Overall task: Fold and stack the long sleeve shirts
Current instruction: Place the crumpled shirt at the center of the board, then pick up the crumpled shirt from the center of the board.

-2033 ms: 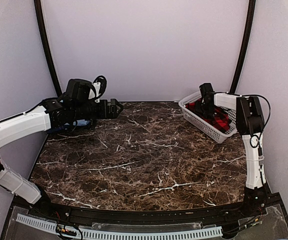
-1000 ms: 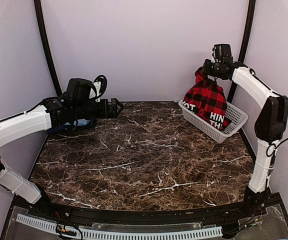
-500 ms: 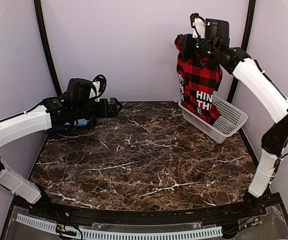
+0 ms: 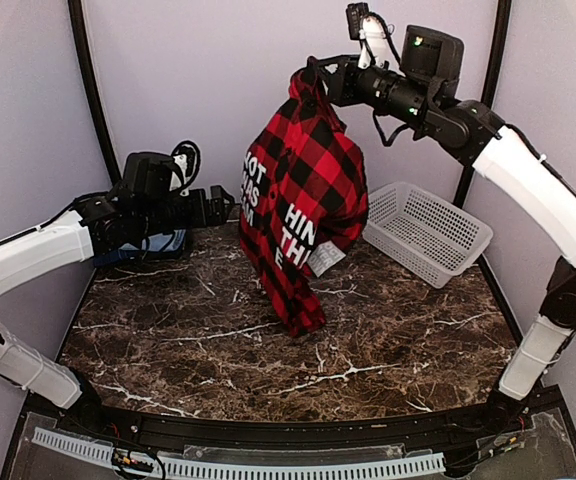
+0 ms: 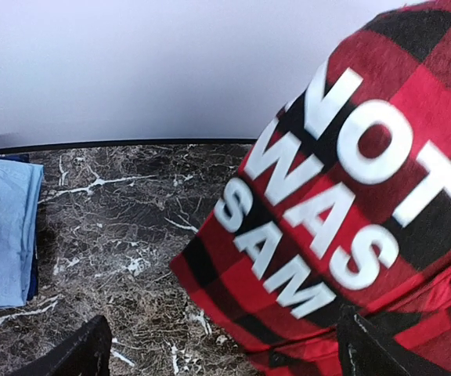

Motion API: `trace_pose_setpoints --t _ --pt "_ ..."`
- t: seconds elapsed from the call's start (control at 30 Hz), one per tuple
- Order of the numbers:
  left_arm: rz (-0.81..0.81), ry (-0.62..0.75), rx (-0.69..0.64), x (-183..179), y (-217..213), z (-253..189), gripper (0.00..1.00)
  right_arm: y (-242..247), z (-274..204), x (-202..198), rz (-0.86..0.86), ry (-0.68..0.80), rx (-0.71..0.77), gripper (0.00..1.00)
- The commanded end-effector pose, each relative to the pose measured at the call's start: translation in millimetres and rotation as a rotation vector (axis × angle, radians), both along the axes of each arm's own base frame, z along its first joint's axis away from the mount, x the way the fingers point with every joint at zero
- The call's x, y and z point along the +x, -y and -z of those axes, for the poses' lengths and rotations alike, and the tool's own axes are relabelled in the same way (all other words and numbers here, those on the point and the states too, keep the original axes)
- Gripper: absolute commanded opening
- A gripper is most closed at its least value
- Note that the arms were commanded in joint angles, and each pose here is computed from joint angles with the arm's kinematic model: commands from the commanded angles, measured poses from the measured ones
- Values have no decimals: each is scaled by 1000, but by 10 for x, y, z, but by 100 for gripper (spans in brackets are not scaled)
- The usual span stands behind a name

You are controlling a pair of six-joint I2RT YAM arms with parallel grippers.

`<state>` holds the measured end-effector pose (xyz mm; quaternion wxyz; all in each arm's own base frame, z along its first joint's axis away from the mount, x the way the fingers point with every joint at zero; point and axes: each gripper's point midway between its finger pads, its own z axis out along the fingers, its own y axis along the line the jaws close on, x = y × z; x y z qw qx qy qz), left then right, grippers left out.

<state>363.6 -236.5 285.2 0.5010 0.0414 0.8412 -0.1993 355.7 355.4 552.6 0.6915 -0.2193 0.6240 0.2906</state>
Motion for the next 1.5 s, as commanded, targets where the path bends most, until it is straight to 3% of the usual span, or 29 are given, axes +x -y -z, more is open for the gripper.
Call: trace_pose_setpoints --t 0.0,0.2,0.47,0.53,0.67,0.77,0.93,1.2,1.47 --pt "-34 37 -31 -11 -92 -143 99 -82 213 -93 -78 -43 32 0" --pt "27 -4 -24 -14 40 19 99 -162 1307 -133 -122 -234 -92 0" --pt "117 -139 -4 -37 260 509 99 -320 2913 -549 -198 -553 -262 3" --pt "127 -163 -9 -53 288 586 99 -296 3156 -650 -225 -596 -290 31" --pt "168 -206 -24 -116 358 740 99 1 3410 -678 -124 -628 -364 74" --pt "245 -263 -46 -226 476 860 99 398 3526 -592 2 -665 -376 88" --pt "345 -345 -62 -501 622 1107 99 874 3918 -662 76 -773 -372 89" --pt "472 -444 30 -1029 983 1530 96 1030 4512 -1155 9 -974 -327 76" --pt "500 -423 78 -1080 1378 1616 95 955 4817 -1253 -38 -1025 -214 69"
